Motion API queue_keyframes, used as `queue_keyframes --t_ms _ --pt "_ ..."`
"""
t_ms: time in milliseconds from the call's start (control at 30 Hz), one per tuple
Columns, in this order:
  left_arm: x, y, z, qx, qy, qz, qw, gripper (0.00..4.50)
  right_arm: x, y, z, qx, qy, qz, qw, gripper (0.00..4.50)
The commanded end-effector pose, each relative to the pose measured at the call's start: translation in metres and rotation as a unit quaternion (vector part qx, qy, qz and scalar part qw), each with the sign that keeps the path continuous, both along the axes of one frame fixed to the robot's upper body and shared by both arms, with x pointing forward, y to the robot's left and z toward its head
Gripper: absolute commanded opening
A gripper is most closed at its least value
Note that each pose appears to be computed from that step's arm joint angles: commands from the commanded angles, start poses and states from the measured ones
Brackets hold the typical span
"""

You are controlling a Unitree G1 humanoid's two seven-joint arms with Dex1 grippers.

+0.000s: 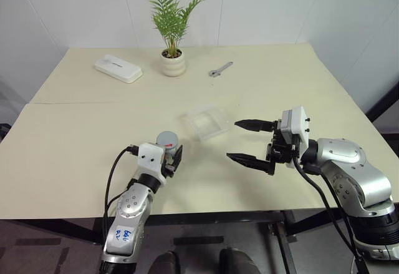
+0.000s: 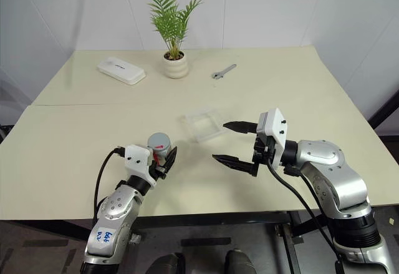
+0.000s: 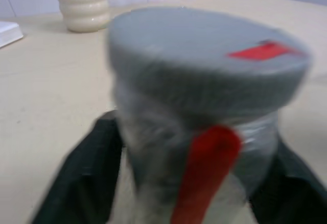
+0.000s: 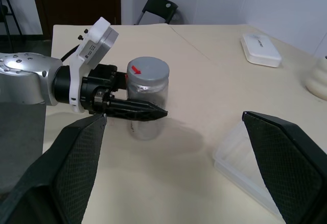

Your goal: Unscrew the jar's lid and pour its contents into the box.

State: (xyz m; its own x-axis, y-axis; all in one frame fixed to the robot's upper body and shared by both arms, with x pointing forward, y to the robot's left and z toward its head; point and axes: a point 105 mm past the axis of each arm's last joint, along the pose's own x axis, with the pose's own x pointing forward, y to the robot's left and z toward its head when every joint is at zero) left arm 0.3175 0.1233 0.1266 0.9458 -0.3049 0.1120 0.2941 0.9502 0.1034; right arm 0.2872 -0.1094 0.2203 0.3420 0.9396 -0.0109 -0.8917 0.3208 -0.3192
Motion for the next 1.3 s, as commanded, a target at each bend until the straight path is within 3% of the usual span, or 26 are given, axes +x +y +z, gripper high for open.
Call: queue_keyframes --t_ms 33,167,267,367,467,767,1000,1300 --pt "-0.003 0.004 0.016 0.001 -0.026 0.0 1.0 1.9 -0.002 -0.001 0.008 0.009 -0.023 -0.003 1.0 4.5" --pt "-0.004 0.003 0.03 -0.011 -0.048 -0.042 0.998 1.91 0.002 0.003 0.01 0.02 -0.024 -0.007 0.999 4.5" --pt "-0.009 0.003 0.05 0.001 -0.066 -0.132 0.989 1.91 0.006 0.018 0.021 0.044 -0.016 -0.003 0.999 4.5" --pt "-0.019 0.001 0.059 0.011 -0.039 -0.263 0.964 1.91 0.005 0.051 0.029 0.06 0.029 0.024 0.998 4.5" --pt "-0.019 0.004 0.06 0.026 -0.009 -0.313 0.949 1.91 0.004 0.079 0.036 0.064 0.042 0.046 0.996 4.5" --pt "-0.013 0.002 0.063 0.048 0.007 -0.355 0.934 1.91 0.006 0.126 0.034 0.055 0.059 0.063 0.995 4.5" --pt "-0.013 0.0 0.061 0.054 0.008 -0.367 0.929 1.91 0.011 0.134 0.024 0.031 0.065 0.058 0.996 4.5" --pt "-0.013 -0.003 0.06 0.056 0.008 -0.367 0.929 1.91 0.014 0.136 0.03 0.051 0.07 0.057 0.995 4.5"
